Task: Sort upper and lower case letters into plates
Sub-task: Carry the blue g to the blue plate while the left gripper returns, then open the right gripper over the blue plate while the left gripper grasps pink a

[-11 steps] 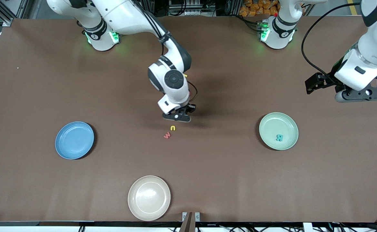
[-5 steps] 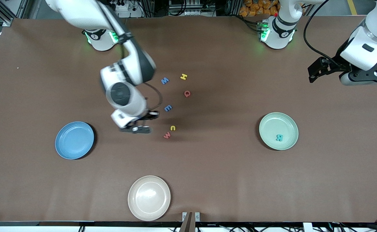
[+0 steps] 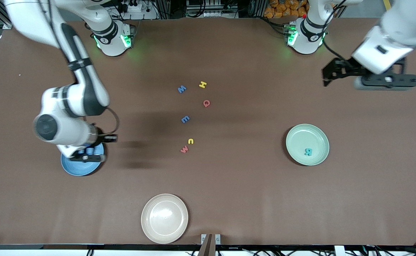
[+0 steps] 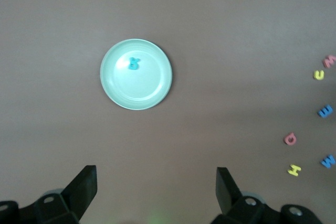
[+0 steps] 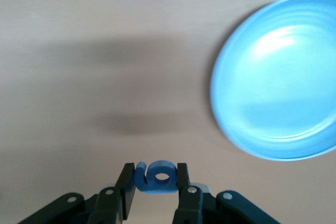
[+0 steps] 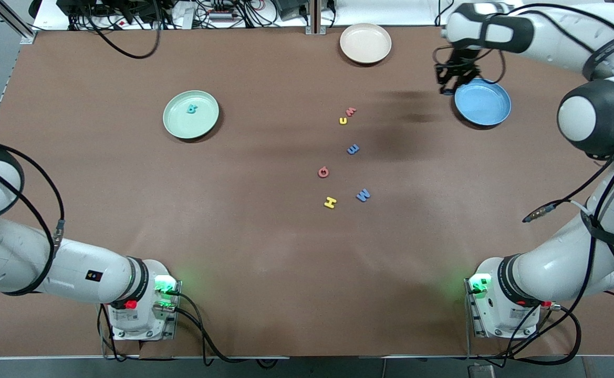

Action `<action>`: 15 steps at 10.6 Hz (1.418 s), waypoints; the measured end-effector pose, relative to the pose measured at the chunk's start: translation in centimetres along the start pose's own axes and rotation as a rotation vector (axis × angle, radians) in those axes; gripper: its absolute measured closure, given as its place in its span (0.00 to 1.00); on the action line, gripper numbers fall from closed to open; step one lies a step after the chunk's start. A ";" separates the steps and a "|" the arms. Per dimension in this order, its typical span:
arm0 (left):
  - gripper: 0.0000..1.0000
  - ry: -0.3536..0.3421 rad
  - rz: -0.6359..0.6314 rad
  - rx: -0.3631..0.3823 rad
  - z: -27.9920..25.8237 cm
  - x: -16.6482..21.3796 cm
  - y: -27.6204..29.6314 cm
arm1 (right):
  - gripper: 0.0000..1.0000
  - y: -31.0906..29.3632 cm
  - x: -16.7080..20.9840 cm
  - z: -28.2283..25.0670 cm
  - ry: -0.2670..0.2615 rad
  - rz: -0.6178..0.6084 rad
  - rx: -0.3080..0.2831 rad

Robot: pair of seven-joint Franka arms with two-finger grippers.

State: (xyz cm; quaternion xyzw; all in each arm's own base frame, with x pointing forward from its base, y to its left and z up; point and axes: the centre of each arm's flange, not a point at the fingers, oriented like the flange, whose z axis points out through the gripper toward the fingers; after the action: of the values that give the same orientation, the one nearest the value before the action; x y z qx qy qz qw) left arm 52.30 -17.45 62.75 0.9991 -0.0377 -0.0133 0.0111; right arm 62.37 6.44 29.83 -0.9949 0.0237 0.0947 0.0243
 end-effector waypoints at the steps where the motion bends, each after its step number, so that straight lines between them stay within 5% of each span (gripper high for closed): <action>1: 0.00 -0.018 0.040 0.004 1.1 -0.2 2.7 | 0.63 2.6 0.3 -0.1 0.001 0.002 0.000; 8: 0.00 -0.073 0.076 -0.010 12.6 -0.4 19.6 | 0.63 10.2 1.7 2.6 0.053 0.049 -0.047; 13: 0.00 -0.108 0.044 -0.021 24.4 -1.9 29.2 | 0.05 12.1 2.9 4.4 0.051 0.075 -0.046; 15: 0.00 -0.122 0.024 -0.023 28.6 -2.0 31.0 | 0.00 11.6 3.2 4.6 0.052 0.067 -0.044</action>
State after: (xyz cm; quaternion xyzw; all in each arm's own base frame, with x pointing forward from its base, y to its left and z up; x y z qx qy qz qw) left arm 47.16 -48.76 34.90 0.9957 -0.0501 -0.0746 0.0206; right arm 64.03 -5.05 24.25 -0.9960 0.0556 0.0702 -0.0017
